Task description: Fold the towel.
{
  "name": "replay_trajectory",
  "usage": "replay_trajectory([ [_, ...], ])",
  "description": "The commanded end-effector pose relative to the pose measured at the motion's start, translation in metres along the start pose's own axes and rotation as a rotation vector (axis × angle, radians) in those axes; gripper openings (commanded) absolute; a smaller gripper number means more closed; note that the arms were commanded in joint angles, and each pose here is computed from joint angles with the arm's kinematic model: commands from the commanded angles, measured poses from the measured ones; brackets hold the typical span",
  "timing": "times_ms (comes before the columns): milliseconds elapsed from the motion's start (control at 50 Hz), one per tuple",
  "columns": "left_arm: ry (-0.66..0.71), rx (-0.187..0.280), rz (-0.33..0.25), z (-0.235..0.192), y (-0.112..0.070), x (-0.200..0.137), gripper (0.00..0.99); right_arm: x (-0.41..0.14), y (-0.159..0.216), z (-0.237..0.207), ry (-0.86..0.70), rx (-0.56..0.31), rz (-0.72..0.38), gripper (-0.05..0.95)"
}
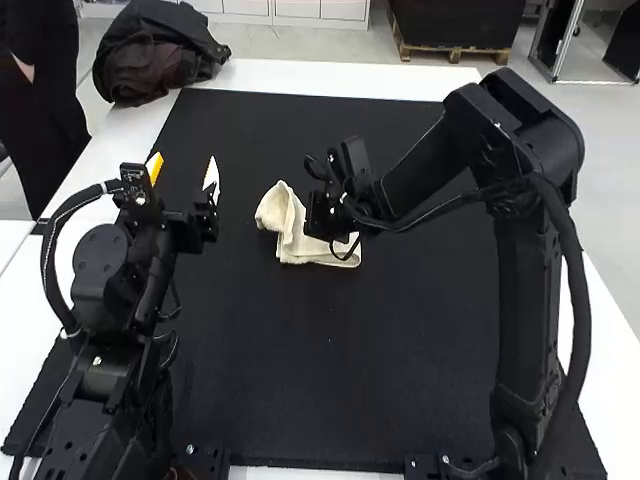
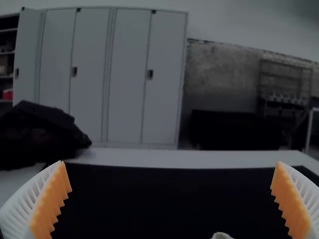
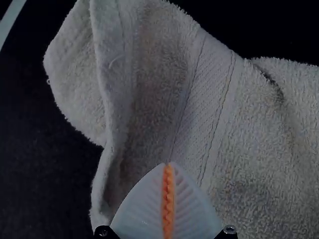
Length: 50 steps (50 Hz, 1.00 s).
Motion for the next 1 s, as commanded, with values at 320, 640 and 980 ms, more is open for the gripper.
replay_trajectory([
  [320,-0.029,-0.001,-0.024,0.011,-0.005,-0.001,0.944,0.009,0.015,-0.012,0.015,-0.027,0.021,0.0],
  [640,-0.029,-0.002,-0.024,0.011,-0.005,-0.001,0.944,0.019,0.025,-0.021,0.036,-0.046,0.036,0.0],
  [980,-0.029,-0.002,-0.024,0.011,-0.005,-0.001,0.944,0.02,0.046,-0.007,0.003,-0.064,0.067,0.0],
])
Point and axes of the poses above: each hand's point on the last joint's axis, 136 mm out from that joint toward the fingers, its own x axis out along the fingers, its own y axis along the line the jaws close on, z = x × y, the point moved 3 cm from there along -x, back along the fingers, and after that the axes turned 3 degrees about -x, right-handed, at the moved point
